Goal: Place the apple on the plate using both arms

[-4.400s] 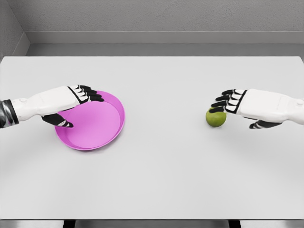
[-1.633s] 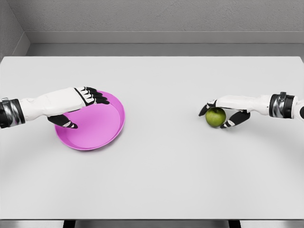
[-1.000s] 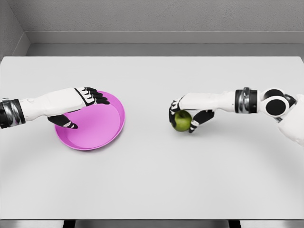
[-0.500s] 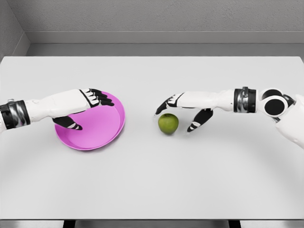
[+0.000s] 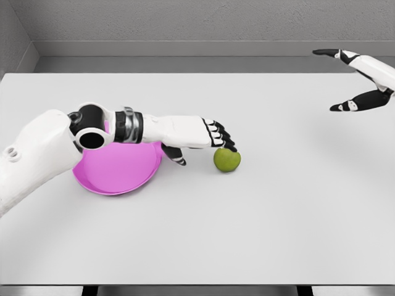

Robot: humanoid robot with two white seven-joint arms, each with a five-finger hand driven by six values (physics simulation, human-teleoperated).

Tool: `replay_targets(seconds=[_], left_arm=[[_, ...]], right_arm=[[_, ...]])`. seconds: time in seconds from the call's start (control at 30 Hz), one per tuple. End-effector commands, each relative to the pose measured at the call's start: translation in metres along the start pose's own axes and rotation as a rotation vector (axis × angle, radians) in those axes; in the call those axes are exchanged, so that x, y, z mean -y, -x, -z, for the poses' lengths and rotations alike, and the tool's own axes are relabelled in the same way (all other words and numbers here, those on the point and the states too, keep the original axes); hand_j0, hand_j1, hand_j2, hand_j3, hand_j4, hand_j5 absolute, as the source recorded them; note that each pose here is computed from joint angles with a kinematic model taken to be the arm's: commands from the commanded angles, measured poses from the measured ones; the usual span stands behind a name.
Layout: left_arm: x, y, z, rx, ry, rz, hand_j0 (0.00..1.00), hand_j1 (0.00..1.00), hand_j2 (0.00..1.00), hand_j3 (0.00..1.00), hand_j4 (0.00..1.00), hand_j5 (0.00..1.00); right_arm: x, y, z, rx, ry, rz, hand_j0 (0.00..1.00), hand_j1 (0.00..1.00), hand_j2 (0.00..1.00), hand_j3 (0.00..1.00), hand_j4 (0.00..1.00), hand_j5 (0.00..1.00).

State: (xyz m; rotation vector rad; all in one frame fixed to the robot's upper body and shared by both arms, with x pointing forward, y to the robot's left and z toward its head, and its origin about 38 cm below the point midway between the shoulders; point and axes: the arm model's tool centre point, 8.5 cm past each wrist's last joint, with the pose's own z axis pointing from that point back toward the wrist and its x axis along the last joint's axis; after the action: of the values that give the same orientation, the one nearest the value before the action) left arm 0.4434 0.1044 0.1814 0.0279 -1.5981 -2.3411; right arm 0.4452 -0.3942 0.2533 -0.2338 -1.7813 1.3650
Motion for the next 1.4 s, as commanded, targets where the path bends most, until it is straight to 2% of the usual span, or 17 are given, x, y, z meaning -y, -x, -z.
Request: replay_targets(seconds=[0.0,0.13,0.4,0.57,0.93,1.13,1.37], left_arm=[[0.011,0.005,0.018,-0.004,0.029,-0.034,1.0,1.0,1.0,1.0,1.0,1.0],[0.008,0.001,0.027,0.011,0.021,-0.038,1.0,1.0,1.0,1.0,1.0,1.0],[0.005,-0.002,0.033,0.024,0.011,-0.035,1.0,1.0,1.0,1.0,1.0,1.0],[0.01,0.009,0.037,-0.006,0.024,-0.063,0.97,0.97,0.97,0.97,0.97,0.97],[0.004,0.004,0.051,0.013,0.012,-0.064,0.86,0.86,0.86,0.86,0.86,0.86],[0.003,0.001,0.056,0.015,0.025,-0.043,0.83,0.83,0.83,0.83,0.83,0.83],[0.004,0.0,0.058,0.02,0.03,-0.04,0.83,0.83,0.83,0.83,0.83,0.83]], right_arm=[[0.004,-0.001,-0.001,0.001,0.014,0.002,1.0,1.0,1.0,1.0,1.0,1.0],[0.016,0.0,-0.012,-0.019,0.021,-0.023,1.0,1.0,1.0,1.0,1.0,1.0],[0.016,0.0,-0.012,-0.019,0.019,-0.025,1.0,1.0,1.0,1.0,1.0,1.0],[0.018,-0.007,-0.008,0.002,0.018,-0.037,1.0,1.0,1.0,1.0,1.0,1.0],[0.012,-0.005,-0.009,-0.004,0.01,-0.029,1.0,1.0,1.0,1.0,1.0,1.0],[0.006,-0.003,-0.009,-0.006,0.001,-0.019,1.0,1.0,1.0,1.0,1.0,1.0],[0.008,-0.003,-0.011,-0.008,0.002,-0.022,1.0,1.0,1.0,1.0,1.0,1.0]])
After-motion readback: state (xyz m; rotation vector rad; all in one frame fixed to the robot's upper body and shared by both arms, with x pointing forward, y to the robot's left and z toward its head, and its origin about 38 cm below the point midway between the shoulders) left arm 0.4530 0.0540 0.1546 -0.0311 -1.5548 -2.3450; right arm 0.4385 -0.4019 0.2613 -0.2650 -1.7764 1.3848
